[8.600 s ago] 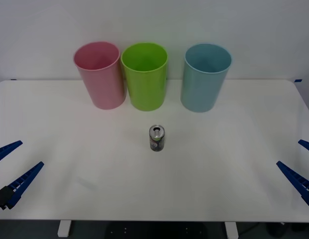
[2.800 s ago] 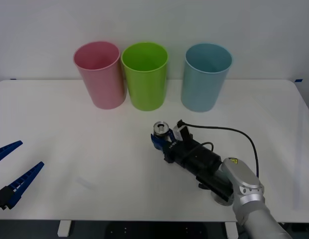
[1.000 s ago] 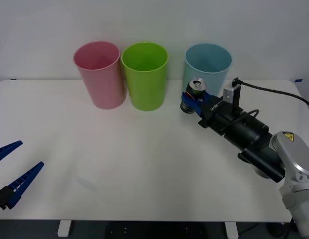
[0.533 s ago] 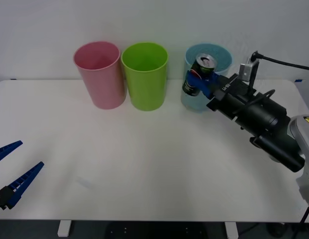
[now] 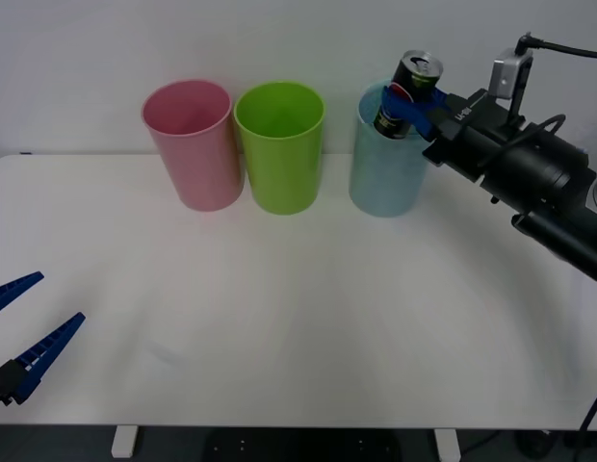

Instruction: Grasp the object on the table and drop it into the matching bin: aluminum can to the light blue bin, PET bottle to the pink bin.

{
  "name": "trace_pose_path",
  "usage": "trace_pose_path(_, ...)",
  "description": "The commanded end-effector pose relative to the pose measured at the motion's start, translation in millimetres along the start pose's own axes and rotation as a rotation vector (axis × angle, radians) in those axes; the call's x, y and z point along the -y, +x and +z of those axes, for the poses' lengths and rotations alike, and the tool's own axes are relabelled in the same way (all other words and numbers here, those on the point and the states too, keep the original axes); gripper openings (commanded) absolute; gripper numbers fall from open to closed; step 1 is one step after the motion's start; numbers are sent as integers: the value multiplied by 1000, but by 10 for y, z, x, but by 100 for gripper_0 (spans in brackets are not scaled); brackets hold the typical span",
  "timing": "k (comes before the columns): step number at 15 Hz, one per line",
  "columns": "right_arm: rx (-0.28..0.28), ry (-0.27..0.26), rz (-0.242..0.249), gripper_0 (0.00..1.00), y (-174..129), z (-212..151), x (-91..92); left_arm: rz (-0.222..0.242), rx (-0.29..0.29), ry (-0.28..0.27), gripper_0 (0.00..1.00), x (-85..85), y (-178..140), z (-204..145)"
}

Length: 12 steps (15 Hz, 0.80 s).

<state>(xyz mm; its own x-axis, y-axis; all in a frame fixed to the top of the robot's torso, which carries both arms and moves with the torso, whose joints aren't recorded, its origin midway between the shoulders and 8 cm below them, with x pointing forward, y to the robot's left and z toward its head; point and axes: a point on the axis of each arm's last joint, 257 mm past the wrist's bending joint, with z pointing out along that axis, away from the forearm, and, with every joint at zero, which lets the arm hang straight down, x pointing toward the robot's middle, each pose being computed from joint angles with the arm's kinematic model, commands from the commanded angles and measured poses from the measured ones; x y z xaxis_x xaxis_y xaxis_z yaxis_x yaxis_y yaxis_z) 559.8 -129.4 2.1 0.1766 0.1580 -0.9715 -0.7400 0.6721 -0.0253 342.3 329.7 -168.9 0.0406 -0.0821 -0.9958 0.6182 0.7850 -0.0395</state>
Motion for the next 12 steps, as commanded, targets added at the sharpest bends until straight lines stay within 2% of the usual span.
trace_pose_path(1, -13, 36, -5, 0, -24, 142, 291, 0, 0, 0, 100, 0, 0, 0)
trace_pose_path(5, -31, 106, -24, 0, -25, 362, 655, 0, 0, 0, 100, 0, 0, 0)
trace_pose_path(12, -77, 282, -60, 0, 177, 588, 1196, 0, 0, 0, 100, 0, 0, 0)
